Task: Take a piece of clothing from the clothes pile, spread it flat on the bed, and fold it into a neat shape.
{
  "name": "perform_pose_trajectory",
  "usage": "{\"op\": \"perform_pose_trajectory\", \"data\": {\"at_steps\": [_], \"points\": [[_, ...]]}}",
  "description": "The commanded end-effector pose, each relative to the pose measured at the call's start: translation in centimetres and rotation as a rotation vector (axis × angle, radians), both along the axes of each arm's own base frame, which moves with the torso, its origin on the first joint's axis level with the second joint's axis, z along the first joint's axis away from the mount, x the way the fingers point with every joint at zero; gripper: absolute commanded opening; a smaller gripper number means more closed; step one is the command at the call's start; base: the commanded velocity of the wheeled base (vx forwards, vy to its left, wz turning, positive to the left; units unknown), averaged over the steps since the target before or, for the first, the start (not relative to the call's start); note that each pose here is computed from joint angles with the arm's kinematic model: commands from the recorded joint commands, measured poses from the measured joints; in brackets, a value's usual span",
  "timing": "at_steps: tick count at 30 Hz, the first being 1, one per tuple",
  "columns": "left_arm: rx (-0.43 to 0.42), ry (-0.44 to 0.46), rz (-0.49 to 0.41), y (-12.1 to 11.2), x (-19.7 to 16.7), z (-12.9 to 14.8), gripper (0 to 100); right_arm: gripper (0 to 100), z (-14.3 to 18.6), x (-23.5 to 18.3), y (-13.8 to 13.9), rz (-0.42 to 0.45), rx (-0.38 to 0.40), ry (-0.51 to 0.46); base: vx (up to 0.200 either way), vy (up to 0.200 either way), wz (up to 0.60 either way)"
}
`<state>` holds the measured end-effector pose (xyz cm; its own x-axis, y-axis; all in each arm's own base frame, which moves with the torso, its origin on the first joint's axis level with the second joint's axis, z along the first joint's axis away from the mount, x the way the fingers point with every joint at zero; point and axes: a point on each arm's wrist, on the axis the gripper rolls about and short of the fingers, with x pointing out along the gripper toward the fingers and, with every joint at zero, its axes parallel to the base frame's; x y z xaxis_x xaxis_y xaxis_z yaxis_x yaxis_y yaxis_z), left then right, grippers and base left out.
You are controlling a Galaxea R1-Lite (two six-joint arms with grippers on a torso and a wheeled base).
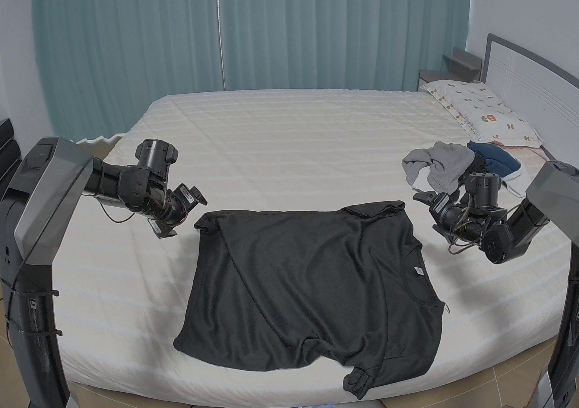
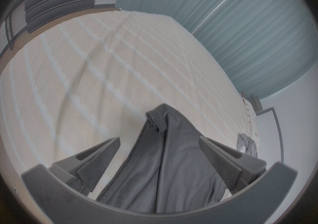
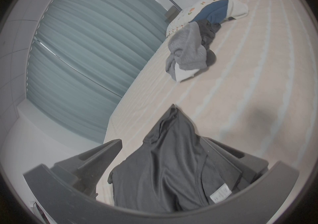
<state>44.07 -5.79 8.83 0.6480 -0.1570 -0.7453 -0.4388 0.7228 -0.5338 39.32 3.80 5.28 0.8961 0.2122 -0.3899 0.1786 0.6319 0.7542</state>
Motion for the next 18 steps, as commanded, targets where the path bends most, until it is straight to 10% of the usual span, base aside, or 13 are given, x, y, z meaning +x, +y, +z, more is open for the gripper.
{"op": "perform_pose_trajectory", "data": {"at_steps": [1,18], "points": [[-0.061,0.035,-0.051,0.9,-2.6,1.0,100,100,1.0,-3.5,-0.3,0.023,0.032,-0.003,0.000,0.000,0.00],[-0.202,0.030,-0.114,-0.4,-12.5,-4.0,100,100,-0.9,-7.3,-0.4,0.063,0.038,0.124,0.000,0.000,0.00]]}}
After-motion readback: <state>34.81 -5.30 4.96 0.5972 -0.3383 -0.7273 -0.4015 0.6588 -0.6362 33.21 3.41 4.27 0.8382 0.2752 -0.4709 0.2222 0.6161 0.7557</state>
